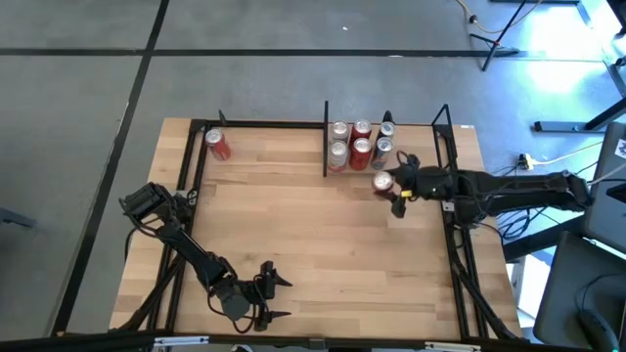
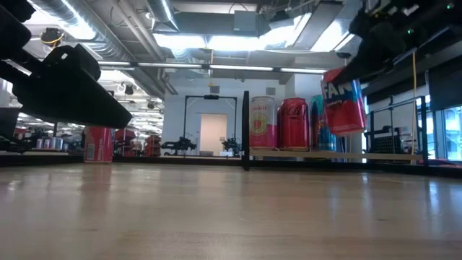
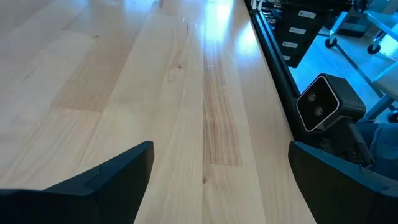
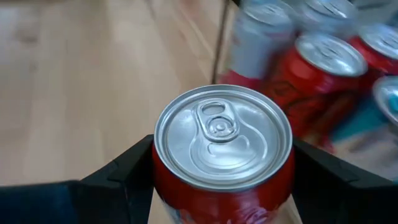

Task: Place canned beverage on shelf
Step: Put the bottom red soda can on the shelf

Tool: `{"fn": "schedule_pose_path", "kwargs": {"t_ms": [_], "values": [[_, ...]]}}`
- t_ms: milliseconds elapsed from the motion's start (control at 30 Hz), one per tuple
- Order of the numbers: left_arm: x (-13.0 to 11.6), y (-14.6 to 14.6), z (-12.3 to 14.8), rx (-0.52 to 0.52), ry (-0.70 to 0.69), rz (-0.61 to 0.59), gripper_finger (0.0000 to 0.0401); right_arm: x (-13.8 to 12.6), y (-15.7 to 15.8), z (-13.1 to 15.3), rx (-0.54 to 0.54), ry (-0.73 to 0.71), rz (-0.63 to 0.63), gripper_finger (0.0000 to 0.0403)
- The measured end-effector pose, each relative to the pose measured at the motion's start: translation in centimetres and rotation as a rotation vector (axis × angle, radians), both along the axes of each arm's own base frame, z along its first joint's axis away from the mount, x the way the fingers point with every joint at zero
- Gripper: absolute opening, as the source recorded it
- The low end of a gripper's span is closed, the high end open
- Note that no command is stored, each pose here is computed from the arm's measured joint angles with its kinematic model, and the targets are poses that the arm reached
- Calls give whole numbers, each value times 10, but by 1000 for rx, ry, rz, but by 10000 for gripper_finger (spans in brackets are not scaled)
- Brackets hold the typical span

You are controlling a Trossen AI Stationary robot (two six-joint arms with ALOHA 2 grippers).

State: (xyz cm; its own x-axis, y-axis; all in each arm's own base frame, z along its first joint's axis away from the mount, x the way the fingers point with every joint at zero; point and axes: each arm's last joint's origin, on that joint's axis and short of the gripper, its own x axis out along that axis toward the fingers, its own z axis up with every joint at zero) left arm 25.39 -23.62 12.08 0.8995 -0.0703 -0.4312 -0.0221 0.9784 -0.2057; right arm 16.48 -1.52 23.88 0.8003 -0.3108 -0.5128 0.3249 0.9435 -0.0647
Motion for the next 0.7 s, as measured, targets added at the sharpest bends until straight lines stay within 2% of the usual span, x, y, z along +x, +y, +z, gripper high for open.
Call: {"fn": "schedule_pose_path", "kwargs": {"t_ms": [333, 500, 700], "values": [[0, 0, 0, 2, 1, 0, 361, -27, -24, 0, -35, -5, -207, 268], [0, 0, 0, 4, 2, 1, 361, -37, -35, -5, -62, 5, -283, 268], [0, 0, 0, 4, 2, 1, 361, -41, -50, -4, -41, -37, -343, 268]]}}
